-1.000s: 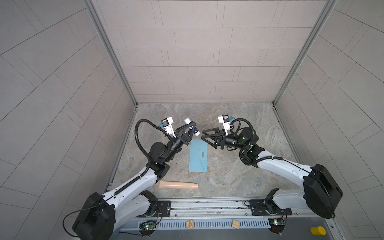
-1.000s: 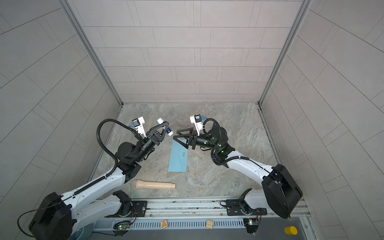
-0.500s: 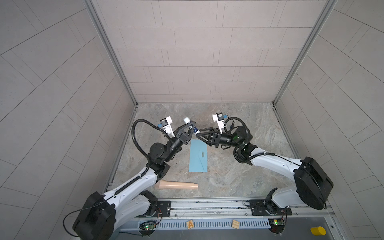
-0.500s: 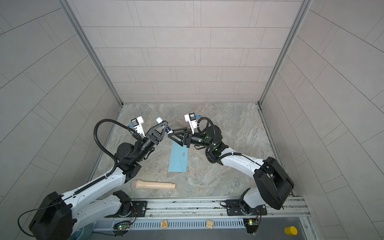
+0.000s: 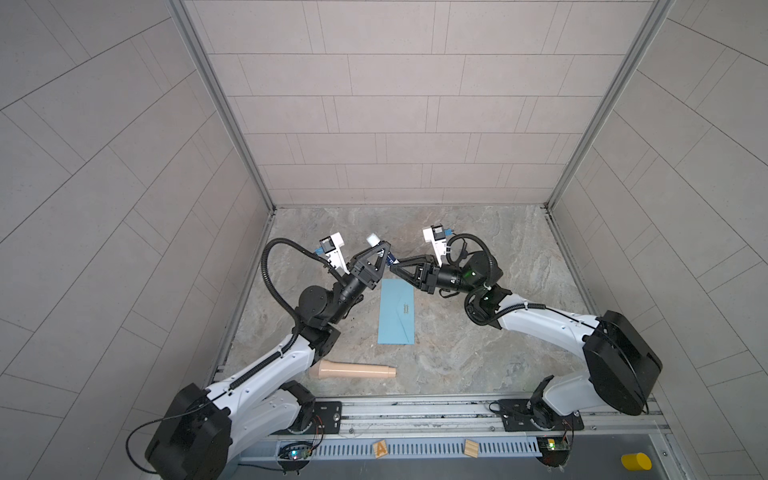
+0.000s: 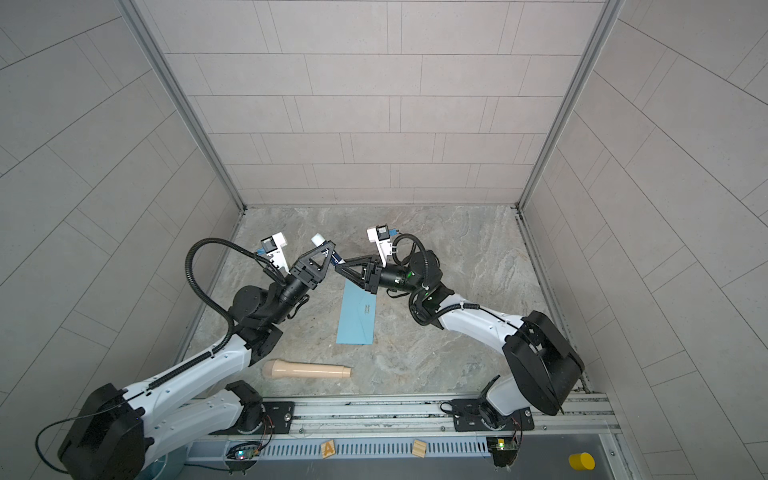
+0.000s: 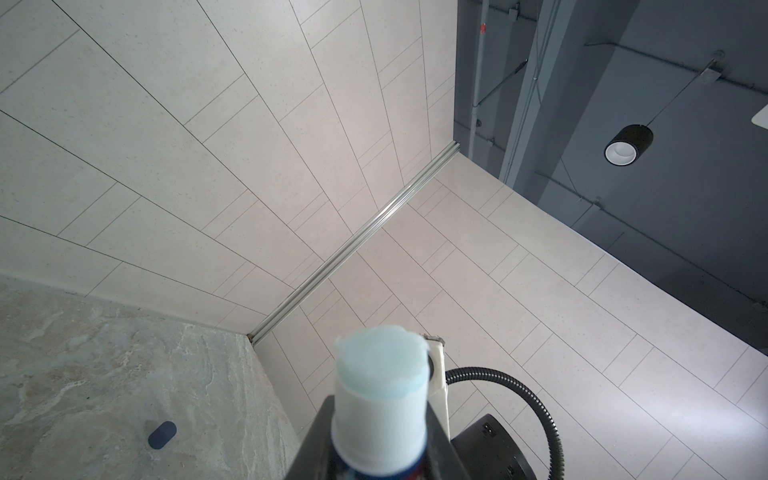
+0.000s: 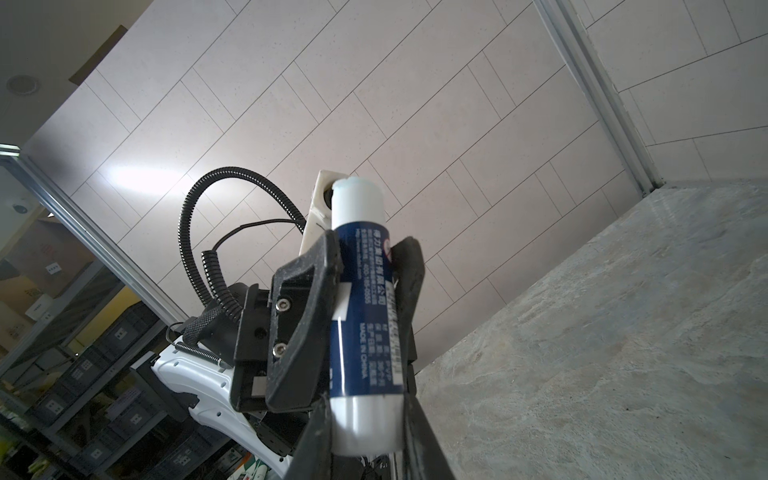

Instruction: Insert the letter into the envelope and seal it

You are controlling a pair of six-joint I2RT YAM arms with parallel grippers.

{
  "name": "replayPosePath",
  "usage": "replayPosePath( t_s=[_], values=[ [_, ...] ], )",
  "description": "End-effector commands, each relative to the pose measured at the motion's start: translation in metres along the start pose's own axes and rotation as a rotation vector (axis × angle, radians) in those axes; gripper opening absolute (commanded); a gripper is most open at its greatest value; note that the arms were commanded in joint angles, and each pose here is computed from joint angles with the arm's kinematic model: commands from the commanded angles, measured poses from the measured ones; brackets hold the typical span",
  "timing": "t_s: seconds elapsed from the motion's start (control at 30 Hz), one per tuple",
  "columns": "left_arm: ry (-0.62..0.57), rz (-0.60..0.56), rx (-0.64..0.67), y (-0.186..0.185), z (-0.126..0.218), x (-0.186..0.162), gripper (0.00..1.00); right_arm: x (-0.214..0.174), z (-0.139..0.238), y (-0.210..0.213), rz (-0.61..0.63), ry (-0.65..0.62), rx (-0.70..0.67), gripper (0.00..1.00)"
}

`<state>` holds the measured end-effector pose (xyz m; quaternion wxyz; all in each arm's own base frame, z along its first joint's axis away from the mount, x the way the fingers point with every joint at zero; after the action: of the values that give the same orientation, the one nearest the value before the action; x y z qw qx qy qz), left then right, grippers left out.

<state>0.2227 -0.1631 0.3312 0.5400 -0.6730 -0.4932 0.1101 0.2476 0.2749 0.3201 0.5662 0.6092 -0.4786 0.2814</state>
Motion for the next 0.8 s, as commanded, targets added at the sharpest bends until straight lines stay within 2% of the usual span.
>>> replayPosePath(
  t_s=[0.0,0.2,0.33,0.4,0.53,0.77],
  values=[
    [-0.007,-0.022,-0.049,-0.011,-0.001,0.002,0.0,0.013,-0.004,0.009,0.023,-0.03,0.031,0.18],
    [0.02,-0.062,-0.001,-0.006,0.0,-0.001,0.0,0.013,-0.002,0.009,0.046,0.003,-0.02,0.11],
    [0.036,-0.1,0.051,-0.001,0.002,-0.003,0.0,0.013,0.001,0.008,0.094,0.055,-0.104,0.04],
    [0.04,-0.106,0.064,0.0,0.002,-0.004,0.0,0.011,0.002,0.01,0.144,0.102,-0.162,0.0],
    [0.047,-0.111,0.077,0.002,0.002,-0.006,0.0,0.009,0.004,0.018,0.287,0.215,-0.308,0.0],
    [0.061,-0.134,0.12,0.006,0.002,-0.01,0.0,0.013,0.007,0.034,0.514,0.311,-0.516,0.0]
  ],
)
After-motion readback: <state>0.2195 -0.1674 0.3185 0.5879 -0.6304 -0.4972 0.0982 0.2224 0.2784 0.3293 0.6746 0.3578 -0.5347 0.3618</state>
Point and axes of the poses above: each gripper's point midway between its finger pads, its own z axis back along the fingers, its own y axis along the line the jaws close on, x = y × z, the point moved 8 cm from there along z, back along the fingers, and after that the axes turned 14 degrees about z, right-handed, at the moved point
